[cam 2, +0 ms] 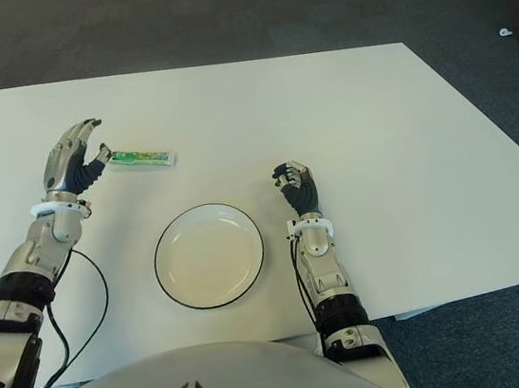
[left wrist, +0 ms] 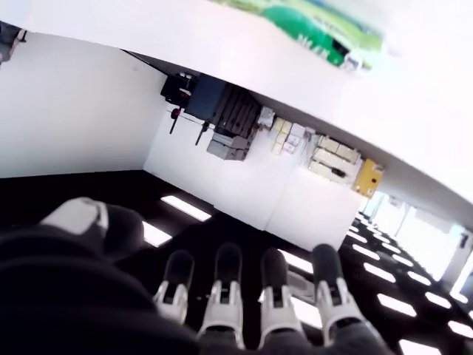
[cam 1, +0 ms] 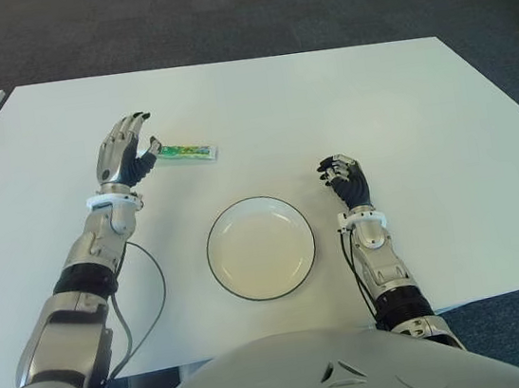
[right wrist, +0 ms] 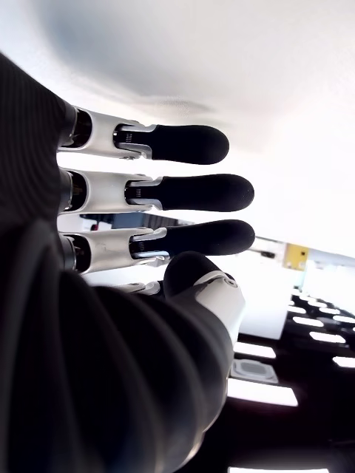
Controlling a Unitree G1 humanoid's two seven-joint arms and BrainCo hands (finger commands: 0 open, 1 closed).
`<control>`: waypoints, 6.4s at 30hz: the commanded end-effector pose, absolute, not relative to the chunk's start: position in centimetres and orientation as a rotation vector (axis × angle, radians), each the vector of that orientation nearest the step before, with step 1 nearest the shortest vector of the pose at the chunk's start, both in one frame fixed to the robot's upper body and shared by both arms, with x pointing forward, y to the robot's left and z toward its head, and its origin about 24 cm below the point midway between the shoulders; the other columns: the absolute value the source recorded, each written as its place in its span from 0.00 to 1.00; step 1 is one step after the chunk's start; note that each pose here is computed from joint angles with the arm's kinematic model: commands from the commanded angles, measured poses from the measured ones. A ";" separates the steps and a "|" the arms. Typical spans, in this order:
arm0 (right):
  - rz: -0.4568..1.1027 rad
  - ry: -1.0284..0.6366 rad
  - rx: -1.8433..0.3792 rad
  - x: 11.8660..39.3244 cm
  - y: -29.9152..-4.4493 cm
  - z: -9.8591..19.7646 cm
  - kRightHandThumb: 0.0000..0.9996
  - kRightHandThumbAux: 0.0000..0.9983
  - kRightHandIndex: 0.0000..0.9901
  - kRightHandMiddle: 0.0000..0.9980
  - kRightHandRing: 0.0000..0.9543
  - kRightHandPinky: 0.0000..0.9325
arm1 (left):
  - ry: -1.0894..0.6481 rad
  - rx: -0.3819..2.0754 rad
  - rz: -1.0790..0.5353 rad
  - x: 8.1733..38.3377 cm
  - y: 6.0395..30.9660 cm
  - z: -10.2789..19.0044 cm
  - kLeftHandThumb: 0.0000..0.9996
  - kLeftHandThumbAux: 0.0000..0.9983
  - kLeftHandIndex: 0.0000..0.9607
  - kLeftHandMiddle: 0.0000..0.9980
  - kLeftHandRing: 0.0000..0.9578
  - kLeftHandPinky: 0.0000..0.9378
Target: Put the toothpaste on the table into the plate.
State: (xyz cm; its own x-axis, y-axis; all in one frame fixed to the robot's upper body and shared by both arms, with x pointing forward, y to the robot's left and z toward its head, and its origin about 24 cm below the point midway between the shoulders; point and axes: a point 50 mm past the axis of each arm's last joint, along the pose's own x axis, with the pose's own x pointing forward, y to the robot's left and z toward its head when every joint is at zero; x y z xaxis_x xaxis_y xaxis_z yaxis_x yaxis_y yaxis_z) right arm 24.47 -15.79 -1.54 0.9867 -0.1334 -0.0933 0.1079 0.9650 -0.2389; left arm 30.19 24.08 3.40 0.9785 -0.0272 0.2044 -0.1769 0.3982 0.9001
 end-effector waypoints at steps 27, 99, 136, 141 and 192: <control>-0.130 0.086 -0.230 24.1 -15.8 -1.5 0.71 0.73 0.43 0.50 0.54 0.57 | -0.155 1.560 -0.214 33.8 24.1 3.7 0.53 0.19 0.00 0.00 0.00 0.00; -0.161 0.065 -0.210 22.4 -16.3 -0.9 0.71 0.73 0.43 0.50 0.54 0.58 | 0.633 1.603 -0.562 31.8 23.7 -2.9 0.51 0.31 0.00 0.00 0.00 0.05; -0.152 0.086 -0.262 22.7 -16.4 -0.9 0.71 0.73 0.43 0.49 0.53 0.56 | 0.635 1.218 -0.355 30.8 23.9 -3.8 0.71 0.42 0.58 0.64 0.67 0.68; -0.149 0.086 -0.259 22.8 -16.4 -0.9 0.71 0.73 0.43 0.50 0.53 0.57 | 0.623 1.211 -0.353 30.7 23.9 -3.9 0.72 0.46 0.65 0.73 0.77 0.73; -0.143 0.081 -0.256 23.1 -16.3 -0.7 0.71 0.73 0.43 0.50 0.53 0.56 | 0.507 1.220 -0.498 32.2 23.0 -2.0 0.72 0.66 0.50 0.79 0.81 0.72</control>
